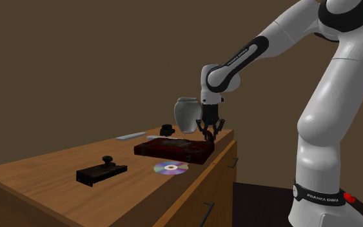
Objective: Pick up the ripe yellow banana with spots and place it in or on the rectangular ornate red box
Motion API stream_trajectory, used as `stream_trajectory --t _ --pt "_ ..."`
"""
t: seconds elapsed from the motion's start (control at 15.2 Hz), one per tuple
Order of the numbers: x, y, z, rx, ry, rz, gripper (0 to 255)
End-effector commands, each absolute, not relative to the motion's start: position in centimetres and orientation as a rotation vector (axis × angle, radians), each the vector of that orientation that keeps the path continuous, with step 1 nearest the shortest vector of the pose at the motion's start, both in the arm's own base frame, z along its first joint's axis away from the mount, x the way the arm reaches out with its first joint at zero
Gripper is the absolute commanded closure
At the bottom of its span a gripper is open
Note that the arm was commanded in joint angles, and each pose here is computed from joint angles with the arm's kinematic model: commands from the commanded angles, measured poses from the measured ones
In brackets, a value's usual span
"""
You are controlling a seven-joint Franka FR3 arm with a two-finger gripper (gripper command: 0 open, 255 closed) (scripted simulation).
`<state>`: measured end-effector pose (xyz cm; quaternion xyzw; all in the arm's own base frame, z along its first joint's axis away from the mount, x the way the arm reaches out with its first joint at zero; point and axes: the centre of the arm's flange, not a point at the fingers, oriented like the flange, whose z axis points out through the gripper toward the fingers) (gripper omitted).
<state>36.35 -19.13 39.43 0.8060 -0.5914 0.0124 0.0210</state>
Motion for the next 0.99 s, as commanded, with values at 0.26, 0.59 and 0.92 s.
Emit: stream_trajectory --t 0.26,0.59,0.92 --pt "36.3 -19.1 42.6 2.5 -1.832 0.038 255" --pt "36.3 -19.1 45.2 2.5 -1.832 0.038 255" --pt "36.3 -19.1 47.9 2.5 -1.832 0.038 255"
